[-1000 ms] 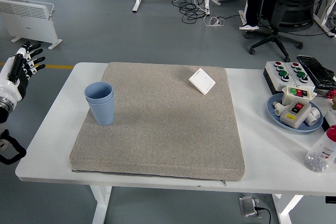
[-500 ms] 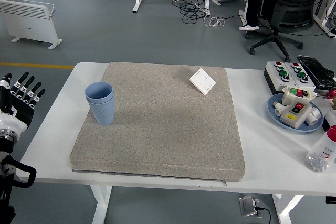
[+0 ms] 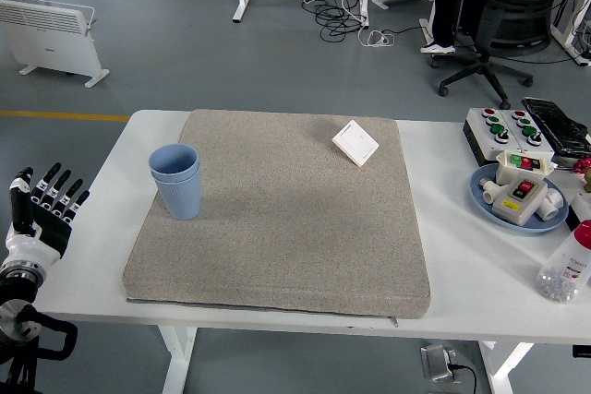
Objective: Push cup pick cup insert cup
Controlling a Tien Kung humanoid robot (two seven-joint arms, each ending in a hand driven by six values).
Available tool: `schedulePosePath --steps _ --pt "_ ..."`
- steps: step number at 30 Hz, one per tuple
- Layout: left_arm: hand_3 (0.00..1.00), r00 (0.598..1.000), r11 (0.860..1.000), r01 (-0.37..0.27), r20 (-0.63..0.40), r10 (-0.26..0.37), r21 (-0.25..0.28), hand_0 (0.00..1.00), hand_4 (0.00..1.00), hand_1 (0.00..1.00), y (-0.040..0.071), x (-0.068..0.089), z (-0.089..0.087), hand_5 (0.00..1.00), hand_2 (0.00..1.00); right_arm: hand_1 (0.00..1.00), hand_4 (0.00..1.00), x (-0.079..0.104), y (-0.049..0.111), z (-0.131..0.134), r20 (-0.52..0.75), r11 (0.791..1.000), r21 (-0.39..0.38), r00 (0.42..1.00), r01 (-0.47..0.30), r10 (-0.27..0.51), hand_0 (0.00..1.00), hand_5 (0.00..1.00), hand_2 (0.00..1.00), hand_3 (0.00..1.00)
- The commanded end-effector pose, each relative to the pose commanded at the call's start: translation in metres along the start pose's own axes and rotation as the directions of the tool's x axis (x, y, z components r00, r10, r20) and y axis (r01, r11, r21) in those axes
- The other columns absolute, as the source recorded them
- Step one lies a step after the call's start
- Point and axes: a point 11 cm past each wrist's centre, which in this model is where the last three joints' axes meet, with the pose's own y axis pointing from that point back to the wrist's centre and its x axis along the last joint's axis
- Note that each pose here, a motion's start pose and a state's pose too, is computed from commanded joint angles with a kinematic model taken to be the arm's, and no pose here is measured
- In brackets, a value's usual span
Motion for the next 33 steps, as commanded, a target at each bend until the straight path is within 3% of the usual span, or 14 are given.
schedulePosePath --steps 5,21,33 --pt "0.806 1.000 1.000 -0.003 0.019 0.003 0.013 0.815 0.566 0.833 0.002 0.003 -0.003 0.998 0.881 0.687 0.143 0.000 0.000 -0.001 -0.008 1.000 0.000 1.000 -0.001 0.001 0.778 0.510 0.708 0.579" --pt "0.810 0.998 0.998 -0.066 0.013 0.067 -0.019 0.814 0.568 0.834 0.014 0.024 0.000 0.998 0.882 0.686 0.141 0.003 0.000 0.002 -0.030 1.000 -0.010 1.000 -0.010 0.010 0.777 0.509 0.709 0.578" --pt "0.812 0.997 0.997 -0.078 0.008 0.078 -0.027 0.815 0.569 0.834 0.013 0.026 0.001 0.998 0.882 0.685 0.140 0.003 0.000 0.003 -0.032 1.000 -0.014 0.999 -0.011 0.011 0.777 0.508 0.708 0.578"
